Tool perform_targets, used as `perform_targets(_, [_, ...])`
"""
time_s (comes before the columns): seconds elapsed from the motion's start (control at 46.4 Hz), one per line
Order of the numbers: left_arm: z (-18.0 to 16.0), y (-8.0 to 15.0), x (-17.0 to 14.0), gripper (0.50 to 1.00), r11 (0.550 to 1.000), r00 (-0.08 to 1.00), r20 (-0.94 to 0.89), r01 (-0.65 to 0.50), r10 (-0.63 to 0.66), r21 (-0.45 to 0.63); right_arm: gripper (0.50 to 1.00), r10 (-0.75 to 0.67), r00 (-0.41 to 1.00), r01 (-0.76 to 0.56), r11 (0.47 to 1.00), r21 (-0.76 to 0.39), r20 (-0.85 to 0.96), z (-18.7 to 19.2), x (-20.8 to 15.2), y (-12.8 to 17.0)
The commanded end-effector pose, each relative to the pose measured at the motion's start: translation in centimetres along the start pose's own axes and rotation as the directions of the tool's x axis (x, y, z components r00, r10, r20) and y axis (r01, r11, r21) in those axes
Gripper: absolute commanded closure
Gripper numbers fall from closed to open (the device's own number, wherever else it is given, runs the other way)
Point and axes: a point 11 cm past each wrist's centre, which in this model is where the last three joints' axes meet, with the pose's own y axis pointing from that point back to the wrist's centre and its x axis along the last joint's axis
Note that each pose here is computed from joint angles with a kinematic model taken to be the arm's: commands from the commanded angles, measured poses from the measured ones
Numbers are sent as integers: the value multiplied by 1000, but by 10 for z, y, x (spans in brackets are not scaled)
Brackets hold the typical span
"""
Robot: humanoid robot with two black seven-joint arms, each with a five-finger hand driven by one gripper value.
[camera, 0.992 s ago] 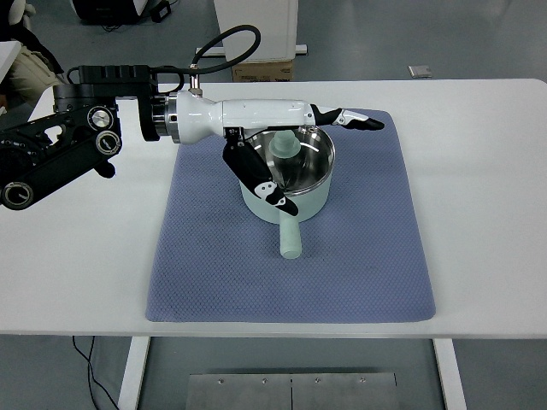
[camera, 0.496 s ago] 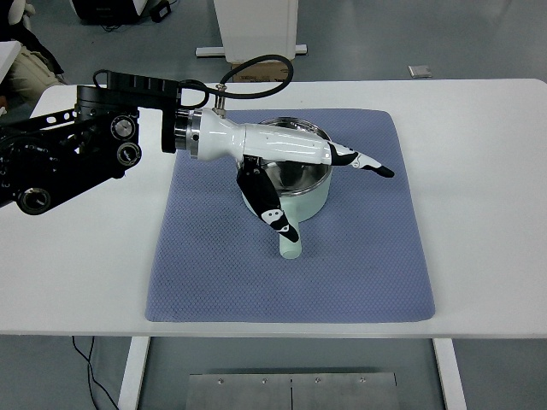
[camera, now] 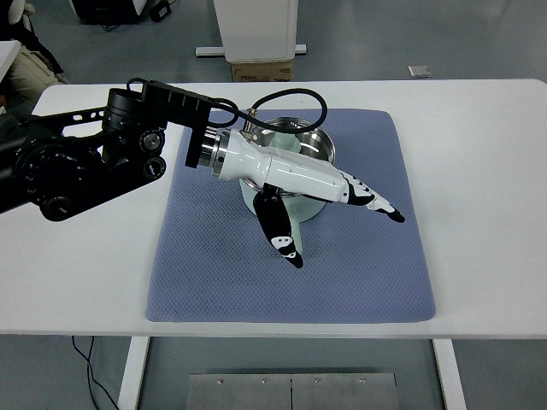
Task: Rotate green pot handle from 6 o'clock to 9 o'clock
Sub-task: 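Lower the left hand over the pan rim toward the handle, then hook the left hand fingers around the pan body near the handle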
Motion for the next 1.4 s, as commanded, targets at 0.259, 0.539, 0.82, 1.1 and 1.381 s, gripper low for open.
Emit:
perform_targets(0.259, [-3,-12,-17,500,994,992,63,107,-109,33,500,-1,1000,1,1000,1,0,0,0,0])
perform_targets(0.539, [-9,-12,-27,500,986,984,80,153,-158,63,500,0,1000,0,1000,0,0,0,0,0])
perform_targets(0.82, [-12,-15,-30,500,973,965,141,206,-219,103,500,0,1000,0,1000,0,0,0,0,0])
perform_targets(1.1, [-17,-15,-41,500,957,949,150,258,-276,130,500,0,1000,0,1000,0,0,0,0,0])
perform_targets(1.381, [-24,-13,-49,500,937,923,192,301,-333,178,500,0,1000,0,1000,0,0,0,0,0])
